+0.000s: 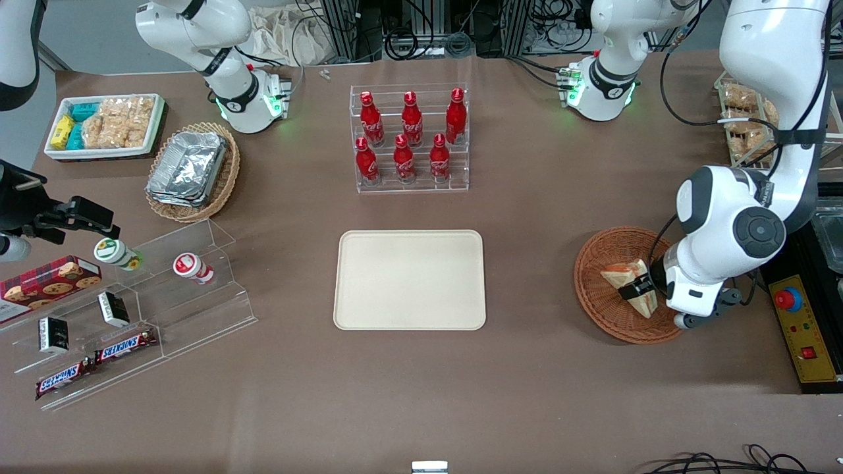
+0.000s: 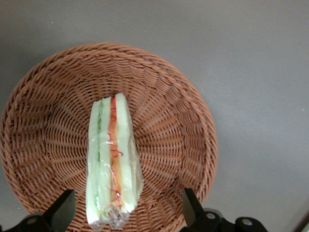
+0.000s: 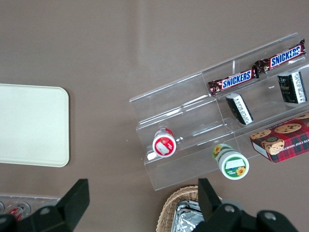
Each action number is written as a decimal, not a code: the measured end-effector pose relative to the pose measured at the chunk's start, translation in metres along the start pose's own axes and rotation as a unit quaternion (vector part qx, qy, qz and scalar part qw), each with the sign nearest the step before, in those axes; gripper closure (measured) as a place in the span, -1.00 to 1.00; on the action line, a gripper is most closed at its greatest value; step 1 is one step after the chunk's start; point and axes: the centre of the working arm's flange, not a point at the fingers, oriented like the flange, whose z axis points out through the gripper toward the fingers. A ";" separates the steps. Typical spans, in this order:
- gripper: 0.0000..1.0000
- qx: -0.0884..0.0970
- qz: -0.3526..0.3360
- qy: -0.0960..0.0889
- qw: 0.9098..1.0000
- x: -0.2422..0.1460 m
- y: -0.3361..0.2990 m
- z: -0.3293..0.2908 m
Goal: Place sandwich from basket to tray
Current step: 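Lower the left gripper and close it on the wrapped sandwich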
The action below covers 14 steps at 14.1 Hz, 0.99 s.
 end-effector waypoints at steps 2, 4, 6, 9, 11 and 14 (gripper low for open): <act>-1.00 0.004 -0.009 -0.002 1.000 0.001 -0.011 0.011; -1.00 0.006 -0.025 -0.003 1.000 0.003 -0.019 0.021; -1.00 0.002 -0.044 0.000 0.999 0.004 -0.019 0.029; -1.00 0.002 -0.054 -0.004 0.999 0.003 -0.017 0.038; -1.00 0.000 -0.055 -0.003 0.998 0.001 -0.018 0.044; -1.00 -0.005 -0.054 0.000 0.999 -0.007 -0.021 0.061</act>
